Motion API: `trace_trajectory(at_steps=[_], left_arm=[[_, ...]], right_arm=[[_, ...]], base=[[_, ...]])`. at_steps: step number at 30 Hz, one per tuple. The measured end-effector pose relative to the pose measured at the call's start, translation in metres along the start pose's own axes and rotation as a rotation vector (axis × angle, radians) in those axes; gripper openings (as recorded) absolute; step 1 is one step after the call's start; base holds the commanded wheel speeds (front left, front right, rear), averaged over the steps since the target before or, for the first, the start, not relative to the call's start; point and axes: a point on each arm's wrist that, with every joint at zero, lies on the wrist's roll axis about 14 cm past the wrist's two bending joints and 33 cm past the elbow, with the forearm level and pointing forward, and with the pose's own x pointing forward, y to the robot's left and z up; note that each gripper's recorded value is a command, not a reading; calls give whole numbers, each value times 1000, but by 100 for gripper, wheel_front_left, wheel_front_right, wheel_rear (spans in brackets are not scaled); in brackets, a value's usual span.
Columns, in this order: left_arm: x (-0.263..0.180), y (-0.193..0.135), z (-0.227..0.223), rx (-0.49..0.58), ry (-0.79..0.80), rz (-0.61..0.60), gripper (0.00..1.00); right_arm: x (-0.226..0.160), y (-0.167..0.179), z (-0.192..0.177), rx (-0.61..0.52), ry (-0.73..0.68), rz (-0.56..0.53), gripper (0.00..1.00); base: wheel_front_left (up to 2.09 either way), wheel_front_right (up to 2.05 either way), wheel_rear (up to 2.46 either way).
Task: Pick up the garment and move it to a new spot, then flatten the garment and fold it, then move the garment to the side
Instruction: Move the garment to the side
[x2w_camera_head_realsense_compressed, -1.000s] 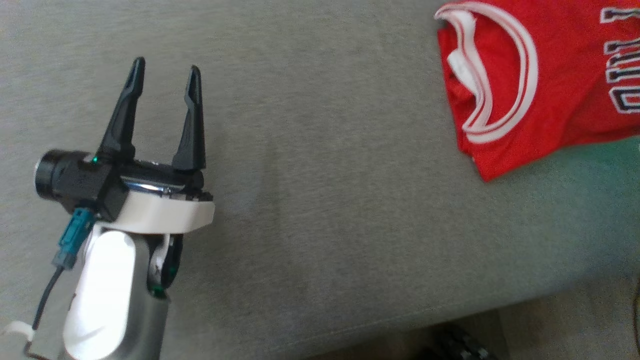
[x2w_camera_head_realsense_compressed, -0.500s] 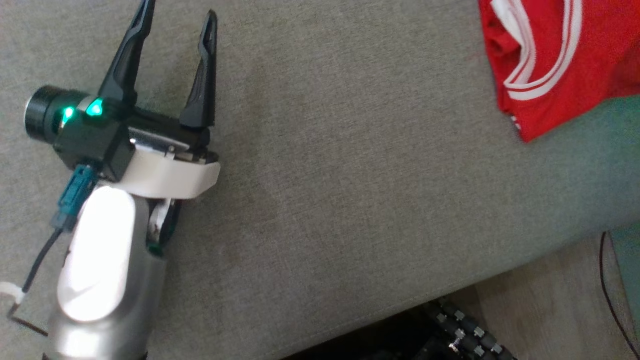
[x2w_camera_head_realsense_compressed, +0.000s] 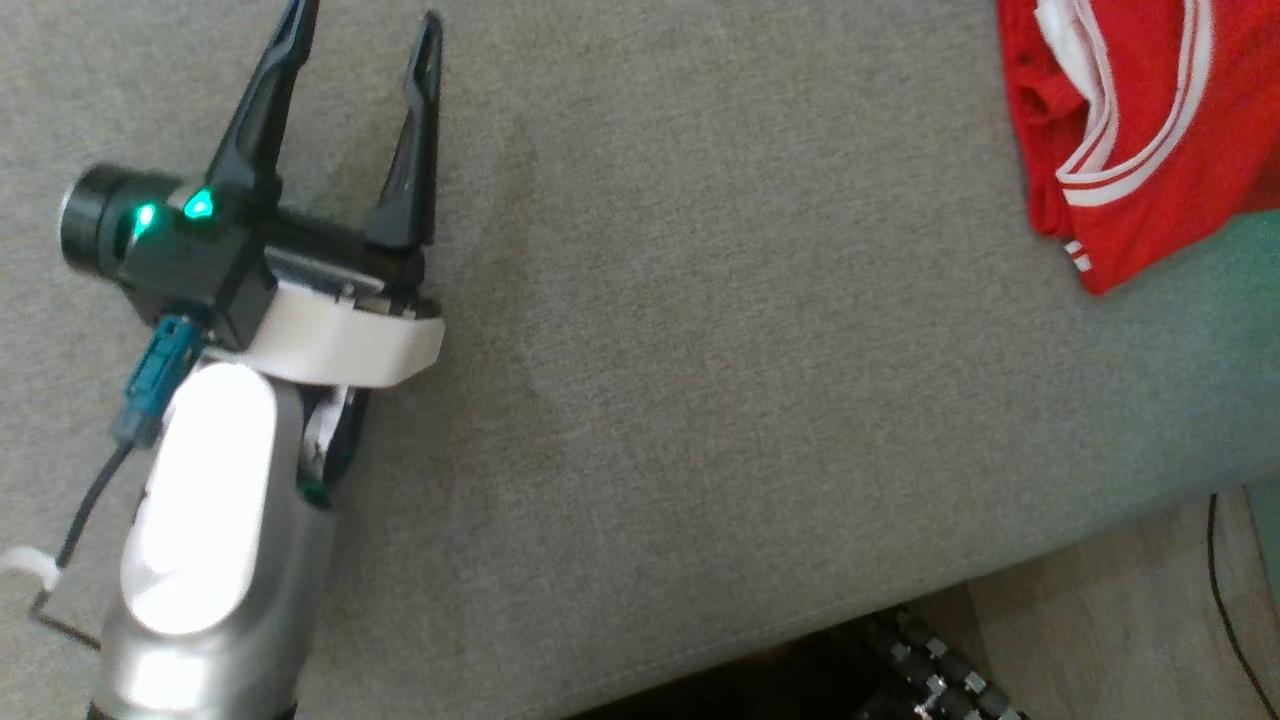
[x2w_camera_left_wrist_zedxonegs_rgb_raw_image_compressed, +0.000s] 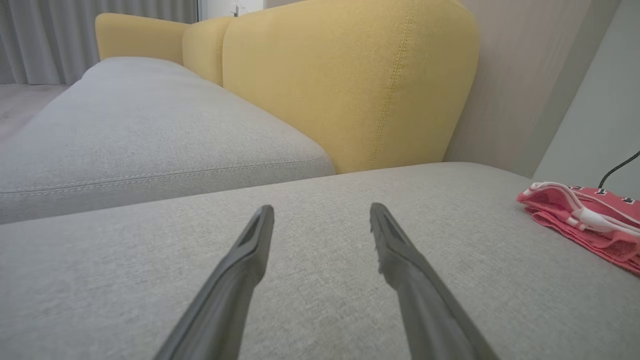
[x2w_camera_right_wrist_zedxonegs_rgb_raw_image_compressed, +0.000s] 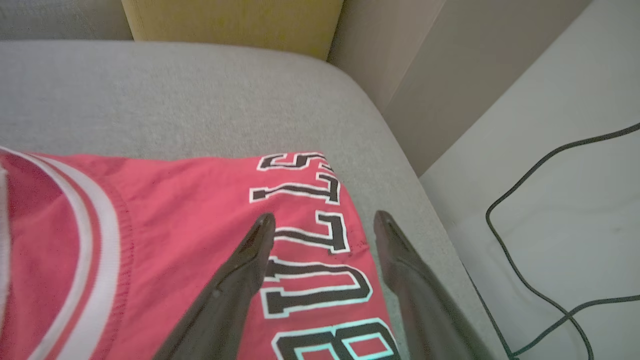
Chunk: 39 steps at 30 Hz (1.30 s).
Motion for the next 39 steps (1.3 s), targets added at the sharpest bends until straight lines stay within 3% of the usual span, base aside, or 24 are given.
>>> trace_trajectory(at_steps=[8,19,27,39], left_arm=[[-34,1,22,23,27,63,100],[-101,23,65,87,30,226,100],[-150,42,89,135,23,341,100],[-216,31,99,140,47,411,100]], right_arm=[[-59,36,42,84,-283,75,100],[-134,136,76,234,-535,338,100],[-163,179,72,266,-578,459,100],[-210,193,38,236,-541,533,100]], base=[[0,0,0],[0,0,0],[0,0,0],[0,0,0]])
